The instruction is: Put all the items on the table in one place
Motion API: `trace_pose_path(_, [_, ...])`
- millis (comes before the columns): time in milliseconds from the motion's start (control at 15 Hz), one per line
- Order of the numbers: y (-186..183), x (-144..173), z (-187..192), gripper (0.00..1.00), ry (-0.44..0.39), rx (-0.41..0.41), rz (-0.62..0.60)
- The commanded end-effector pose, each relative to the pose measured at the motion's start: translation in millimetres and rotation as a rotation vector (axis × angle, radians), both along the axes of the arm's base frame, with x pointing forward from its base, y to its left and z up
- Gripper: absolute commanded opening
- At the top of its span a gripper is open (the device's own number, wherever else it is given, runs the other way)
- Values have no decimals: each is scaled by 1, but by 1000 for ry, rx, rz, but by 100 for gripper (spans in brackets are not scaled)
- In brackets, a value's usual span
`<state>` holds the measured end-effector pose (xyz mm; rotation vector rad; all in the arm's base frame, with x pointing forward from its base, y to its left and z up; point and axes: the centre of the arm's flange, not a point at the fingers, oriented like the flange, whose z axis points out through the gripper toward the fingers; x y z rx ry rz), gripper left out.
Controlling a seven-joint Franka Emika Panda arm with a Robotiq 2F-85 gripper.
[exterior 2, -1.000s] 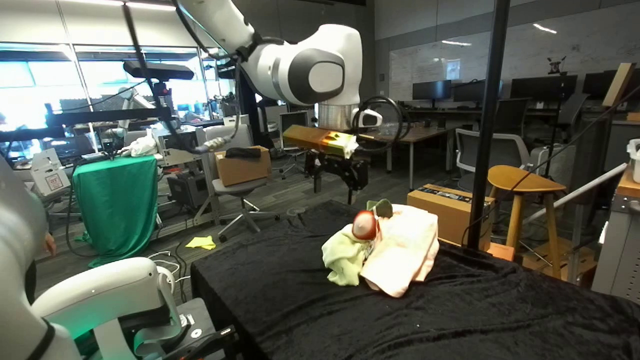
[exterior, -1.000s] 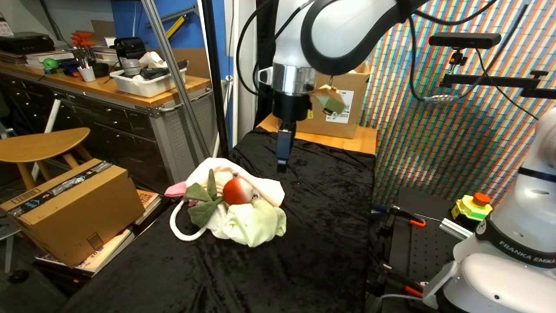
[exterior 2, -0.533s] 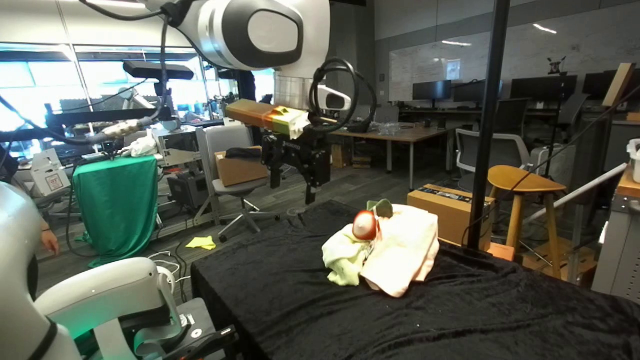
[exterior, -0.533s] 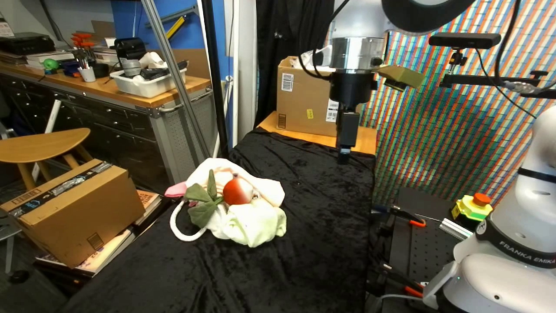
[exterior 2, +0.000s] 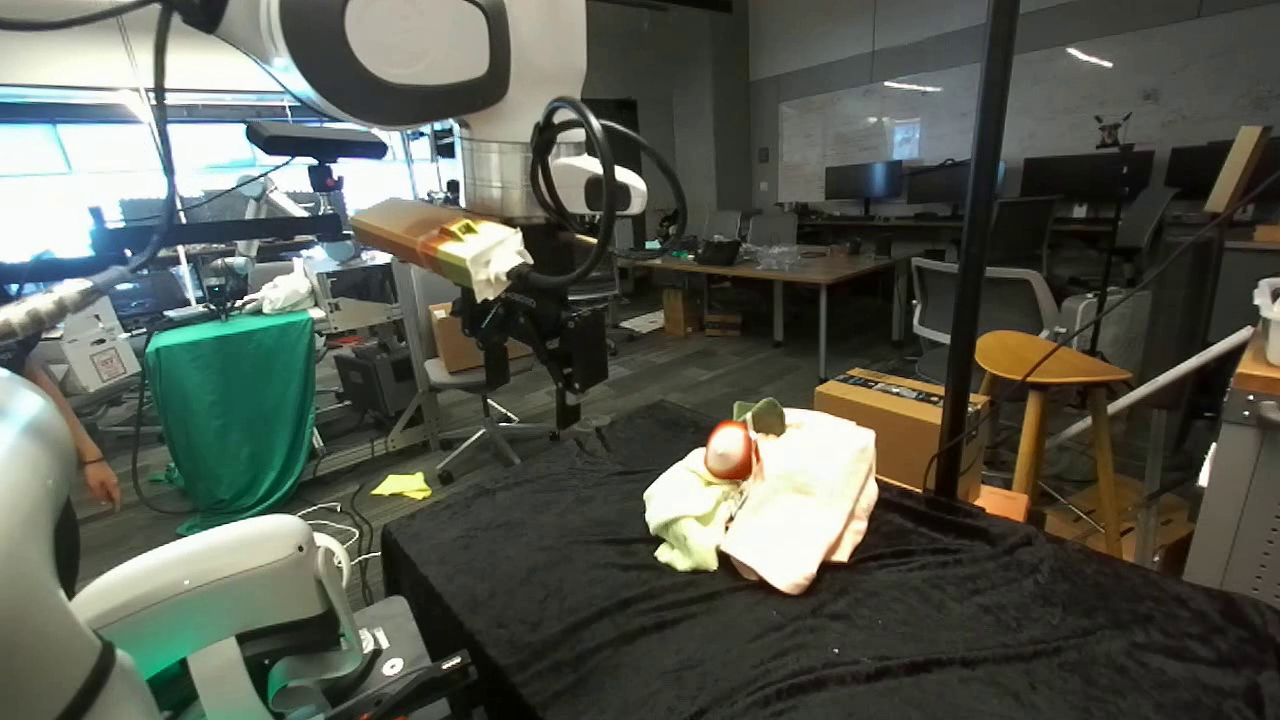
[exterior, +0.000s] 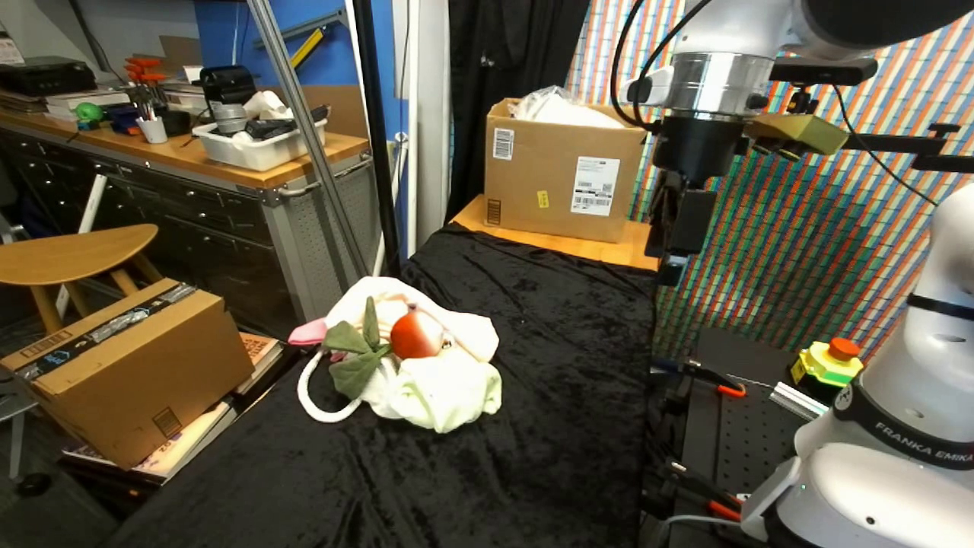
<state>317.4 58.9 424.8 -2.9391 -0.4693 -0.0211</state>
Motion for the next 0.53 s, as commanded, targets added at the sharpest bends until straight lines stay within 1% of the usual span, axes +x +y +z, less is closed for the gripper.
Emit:
trace_pose_path(0, [-11,-26,9,100,-85,22,0])
trace_pose_path(267, [-24,-23,24,100,-132,41,-10])
trace_pose_path(333, [-15,-8,26,100,-86,33,-21])
trace_pose_path(467, [-19,-9,30,100,-97,42,-24])
